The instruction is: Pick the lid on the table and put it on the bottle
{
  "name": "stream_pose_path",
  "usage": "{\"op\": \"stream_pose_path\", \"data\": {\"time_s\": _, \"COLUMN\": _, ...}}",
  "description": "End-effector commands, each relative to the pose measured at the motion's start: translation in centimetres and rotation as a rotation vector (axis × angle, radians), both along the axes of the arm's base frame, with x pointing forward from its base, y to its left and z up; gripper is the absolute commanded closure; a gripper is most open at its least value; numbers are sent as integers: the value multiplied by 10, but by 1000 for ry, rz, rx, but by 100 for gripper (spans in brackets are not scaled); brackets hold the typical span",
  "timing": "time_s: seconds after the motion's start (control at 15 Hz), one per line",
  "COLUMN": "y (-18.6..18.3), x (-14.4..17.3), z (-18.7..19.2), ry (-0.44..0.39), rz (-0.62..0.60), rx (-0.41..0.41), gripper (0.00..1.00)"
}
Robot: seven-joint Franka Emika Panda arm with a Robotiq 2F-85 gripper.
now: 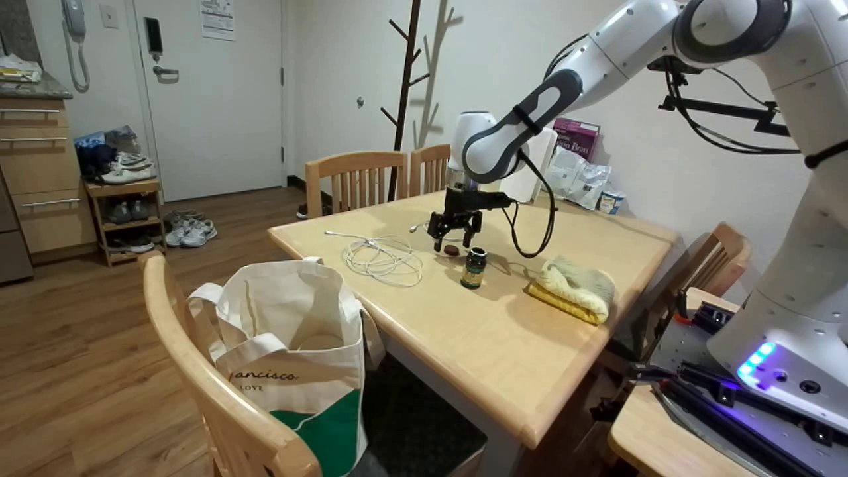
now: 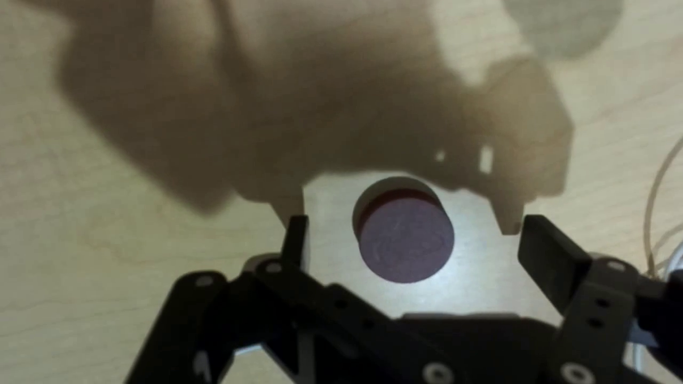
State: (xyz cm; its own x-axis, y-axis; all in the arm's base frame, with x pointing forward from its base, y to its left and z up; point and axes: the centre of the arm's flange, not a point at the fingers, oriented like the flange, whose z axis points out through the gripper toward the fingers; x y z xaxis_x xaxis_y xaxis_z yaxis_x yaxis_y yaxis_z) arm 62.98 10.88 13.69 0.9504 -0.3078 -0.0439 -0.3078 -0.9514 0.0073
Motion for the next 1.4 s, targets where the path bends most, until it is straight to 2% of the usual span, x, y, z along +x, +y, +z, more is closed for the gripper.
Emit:
{"op": "stream_pose_path", "data": {"time_s": 0.0, "y": -5, "x": 4, "z": -5, "ry": -57, "rz": -29, "rx": 7, "gripper": 0}}
{"op": "stream_pose_path", "data": {"time_s": 0.2, "y": -4, "x": 8, "z": -4, "ry": -86, "rz": -20, "rx": 23, "gripper": 0}}
{"op": "stream_pose_path", "data": {"time_s": 0.27, "y": -3, "x": 9, "z": -4, "ry": -87, "rz": -18, "rx": 30, "gripper": 25}}
{"op": "stream_pose_path", "data": {"time_s": 0.33, "y": 0, "x": 9, "z": -3, "ry": -90, "rz": -15, "rx": 39, "gripper": 26}}
{"op": "stream_pose_path", "data": {"time_s": 0.8, "y": 1, "x": 6, "z": 0, "ry": -84, "rz": -35, "rx": 53, "gripper": 72}}
{"op": "stream_pose_path", "data": {"time_s": 1.0, "y": -2, "x": -3, "z": 25, "ry": -103, "rz": -22, "rx": 40, "gripper": 92}}
{"op": "stream_pose_path", "data": {"time_s": 1.27, "y": 1, "x": -12, "z": 62, "ry": -140, "rz": 2, "rx": 19, "gripper": 98}}
{"op": "stream_pose_path", "data": {"time_s": 1.33, "y": 1, "x": -13, "z": 68, "ry": -146, "rz": -3, "rx": 17, "gripper": 94}}
